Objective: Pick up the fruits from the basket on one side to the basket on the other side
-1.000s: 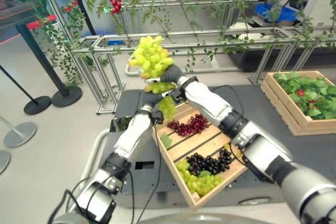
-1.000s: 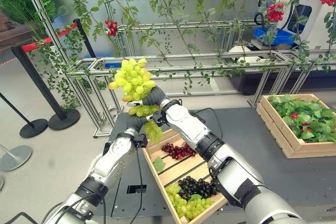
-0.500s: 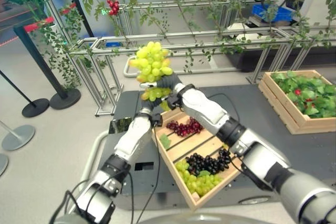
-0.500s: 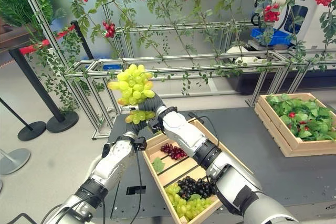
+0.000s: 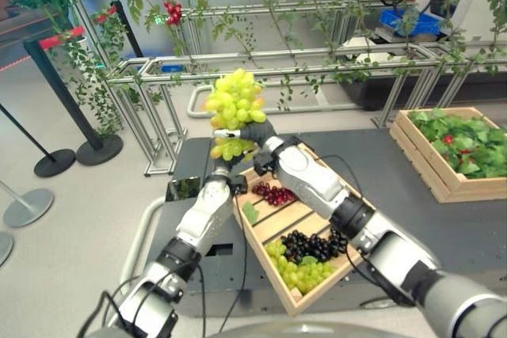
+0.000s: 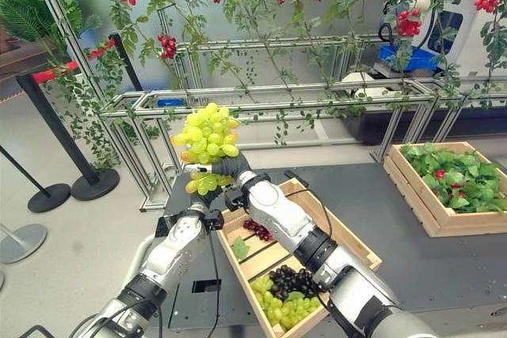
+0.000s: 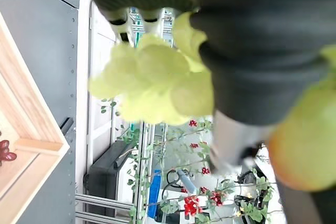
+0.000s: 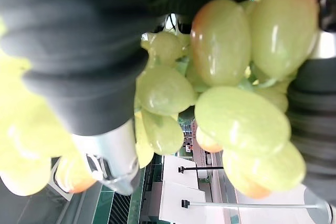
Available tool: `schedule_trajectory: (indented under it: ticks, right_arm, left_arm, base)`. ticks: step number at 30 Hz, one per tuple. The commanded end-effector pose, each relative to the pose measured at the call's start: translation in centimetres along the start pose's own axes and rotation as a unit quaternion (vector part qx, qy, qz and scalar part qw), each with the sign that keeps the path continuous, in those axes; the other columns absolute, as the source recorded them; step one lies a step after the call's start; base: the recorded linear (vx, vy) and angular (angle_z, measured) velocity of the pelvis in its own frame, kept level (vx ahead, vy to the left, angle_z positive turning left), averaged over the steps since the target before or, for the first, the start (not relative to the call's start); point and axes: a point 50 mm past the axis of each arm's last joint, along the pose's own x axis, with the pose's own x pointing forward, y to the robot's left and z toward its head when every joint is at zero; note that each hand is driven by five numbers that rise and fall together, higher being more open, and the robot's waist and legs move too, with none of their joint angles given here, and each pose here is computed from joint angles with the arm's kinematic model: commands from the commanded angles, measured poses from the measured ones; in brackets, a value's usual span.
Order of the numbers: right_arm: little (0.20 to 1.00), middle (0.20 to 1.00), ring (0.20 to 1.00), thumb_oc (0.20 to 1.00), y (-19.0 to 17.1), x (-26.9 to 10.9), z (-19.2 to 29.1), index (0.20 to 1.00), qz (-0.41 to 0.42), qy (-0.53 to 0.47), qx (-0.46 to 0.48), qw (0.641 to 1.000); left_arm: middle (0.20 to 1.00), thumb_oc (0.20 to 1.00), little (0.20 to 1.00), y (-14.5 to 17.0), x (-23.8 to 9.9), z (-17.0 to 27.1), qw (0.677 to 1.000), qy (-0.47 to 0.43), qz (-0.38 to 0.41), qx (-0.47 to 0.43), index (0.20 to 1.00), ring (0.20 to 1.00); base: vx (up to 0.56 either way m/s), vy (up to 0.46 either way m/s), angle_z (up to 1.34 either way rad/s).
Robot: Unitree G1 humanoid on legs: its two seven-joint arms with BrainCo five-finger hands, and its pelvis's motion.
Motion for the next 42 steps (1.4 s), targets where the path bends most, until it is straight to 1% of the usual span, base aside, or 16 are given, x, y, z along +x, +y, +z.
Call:
schedule_trajectory:
  ticks: [1, 17, 18, 19, 20, 25, 26, 28, 32, 33, 35, 36, 37, 40, 41, 42]
  right_arm:
    - [0.200, 0.200, 0.200, 0.200, 5.5, 0.3, 1.7, 0.200, 0.100, -0.050, 0.087, 0.990]
    - [0.200, 0.200, 0.200, 0.200, 4.4, -0.2, 0.6, 0.200, 0.076, -0.038, 0.095, 0.992]
    - [0.256, 0.256, 0.256, 0.256, 4.3, -0.2, 0.6, 0.256, 0.075, -0.038, 0.092, 0.992]
    - [0.736, 0.736, 0.736, 0.736, 4.3, -0.2, 0.5, 0.736, 0.075, -0.038, 0.092, 0.992]
    - [1.000, 1.000, 1.000, 1.000, 4.0, -0.4, 0.6, 1.000, 0.073, -0.039, 0.082, 0.993]
    - [1.000, 1.000, 1.000, 1.000, 3.1, -1.0, 1.2, 1.000, 0.066, -0.060, 0.046, 0.995]
    - [1.000, 1.000, 1.000, 1.000, 2.3, -1.4, 2.3, 1.000, 0.057, -0.085, 0.001, 0.995]
    - [1.000, 1.000, 1.000, 1.000, 1.8, -1.6, 2.4, 1.000, 0.050, -0.090, -0.005, 0.995]
    - [1.000, 1.000, 1.000, 1.000, -0.5, -2.9, 3.2, 1.000, 0.010, -0.115, -0.047, 0.992]
    - [1.000, 1.000, 1.000, 1.000, -1.9, -3.9, 3.0, 1.000, -0.019, -0.116, -0.059, 0.991]
    - [1.000, 1.000, 1.000, 1.000, -2.8, -4.4, 3.0, 1.000, -0.037, -0.119, -0.064, 0.990]
    - [1.000, 1.000, 1.000, 1.000, -4.2, -5.6, 2.9, 1.000, -0.071, -0.123, -0.066, 0.988]
    - [1.000, 1.000, 1.000, 1.000, -4.2, -5.6, 2.9, 1.000, -0.071, -0.123, -0.066, 0.988]
    - [1.000, 1.000, 1.000, 1.000, -7.2, -8.1, 1.7, 1.000, -0.138, -0.112, -0.052, 0.983]
    - [1.000, 1.000, 1.000, 1.000, -7.2, -8.2, 1.7, 1.000, -0.138, -0.111, -0.052, 0.983]
    - [1.000, 1.000, 1.000, 1.000, -8.2, -9.2, 0.9, 1.000, -0.164, -0.097, -0.047, 0.981]
  left_arm:
    - [0.200, 0.200, 0.200, -1.5, 2.1, 6.2, 0.991, -0.121, -0.023, -0.048, 0.200, 0.200]
    - [0.200, 0.200, 0.200, -1.0, 1.9, 5.4, 0.992, -0.106, -0.023, -0.057, 0.200, 0.200]
    - [0.200, 0.200, 0.200, -0.9, 1.9, 5.3, 0.993, -0.106, -0.021, -0.056, 0.200, 0.200]
    - [0.200, 0.200, 0.200, -0.9, 1.9, 5.3, 0.993, -0.106, -0.021, -0.056, 0.200, 0.200]
    - [0.200, 0.200, 0.200, -0.7, 1.9, 5.2, 0.993, -0.105, -0.018, -0.055, 0.200, 0.200]
    - [0.200, 0.200, 0.200, 0.0, 1.6, 5.1, 0.993, -0.107, -0.009, -0.054, 0.200, 0.200]
    - [0.200, 0.200, 0.200, 0.6, 1.4, 5.1, 0.992, -0.111, 0.001, -0.052, 0.200, 0.200]
    - [0.200, 0.200, 0.200, 0.7, 1.3, 5.0, 0.993, -0.110, 0.004, -0.053, 0.200, 0.200]
    - [0.200, 0.200, 0.200, 2.1, 0.8, 4.7, 0.992, -0.111, 0.028, -0.053, 0.200, 0.200]
    - [0.200, 0.200, 0.200, 3.0, 0.4, 4.4, 0.991, -0.111, 0.042, -0.055, 0.200, 0.200]
    - [0.200, 0.200, 0.200, 3.5, 0.1, 4.2, 0.991, -0.109, 0.049, -0.058, 0.200, 0.200]
    - [0.200, 0.200, 0.200, 4.5, -0.5, 4.0, 0.990, -0.111, 0.062, -0.061, 0.200, 0.200]
    - [0.200, 0.200, 0.200, 4.5, -0.5, 4.0, 0.990, -0.111, 0.062, -0.061, 0.200, 0.200]
    - [0.200, 0.200, 0.200, 6.2, -2.0, 3.0, 0.989, -0.106, 0.077, -0.073, 0.200, 0.200]
    - [0.200, 0.200, 0.200, 6.2, -2.0, 3.0, 0.989, -0.105, 0.077, -0.073, 0.200, 0.200]
    - [0.200, 0.200, 0.200, 6.9, -2.7, 2.5, 0.988, -0.100, 0.084, -0.078, 0.200, 0.200]
  base:
    - [0.00, 0.000, 0.00]
    - [0.00, -0.001, -0.01]
    - [0.00, 0.000, 0.00]
    - [0.00, 0.000, 0.00]
    - [0.00, 0.000, 0.00]
    - [0.00, 0.000, 0.00]
    - [0.00, 0.000, 0.00]
    - [0.00, -0.003, -0.02]
    - [0.00, -0.008, -0.08]
    - [0.00, 0.000, 0.00]
    - [0.00, 0.000, 0.00]
    - [0.00, 0.000, 0.00]
    - [0.00, 0.000, 0.00]
    - [0.00, 0.000, 0.00]
    - [0.01, -0.037, -0.02]
    - [0.00, 0.000, 0.00]
